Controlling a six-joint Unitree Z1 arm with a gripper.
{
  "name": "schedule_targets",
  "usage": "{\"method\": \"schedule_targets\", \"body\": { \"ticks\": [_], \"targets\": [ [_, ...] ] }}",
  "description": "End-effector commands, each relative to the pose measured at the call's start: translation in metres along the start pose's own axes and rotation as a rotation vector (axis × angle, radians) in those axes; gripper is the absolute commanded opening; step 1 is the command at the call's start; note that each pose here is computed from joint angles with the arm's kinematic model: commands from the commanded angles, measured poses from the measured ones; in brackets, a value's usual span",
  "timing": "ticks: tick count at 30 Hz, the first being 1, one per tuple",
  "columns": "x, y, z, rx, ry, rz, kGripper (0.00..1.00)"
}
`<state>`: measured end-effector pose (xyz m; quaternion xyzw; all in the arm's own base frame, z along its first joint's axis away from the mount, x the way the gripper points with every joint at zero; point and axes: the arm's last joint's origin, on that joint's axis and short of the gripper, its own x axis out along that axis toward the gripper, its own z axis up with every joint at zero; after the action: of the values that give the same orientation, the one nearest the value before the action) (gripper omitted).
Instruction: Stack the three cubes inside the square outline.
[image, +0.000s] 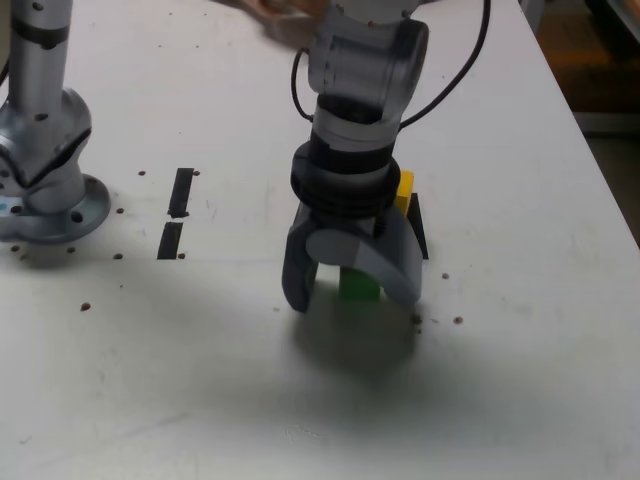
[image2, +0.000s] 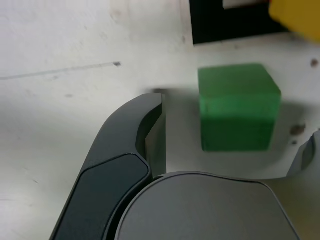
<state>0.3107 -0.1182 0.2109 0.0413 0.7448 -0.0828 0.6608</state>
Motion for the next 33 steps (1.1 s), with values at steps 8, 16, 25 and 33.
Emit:
{"method": "schedule_targets", "body": {
  "ticks": [8, 16, 25, 33],
  "targets": [
    [0.007, 0.016, -0.002, -0.006, 0.026, 0.005, 0.86],
    [0.011, 0.016, 0.002, -0.005, 0.007, -0.005, 0.64],
    [0.018, 0.016, 0.004, 0.002, -0.022, -0.018, 0.28],
    [0.018, 0.013, 0.007, 0.035, -0.076, -0.06, 0.17]
  ]
}}
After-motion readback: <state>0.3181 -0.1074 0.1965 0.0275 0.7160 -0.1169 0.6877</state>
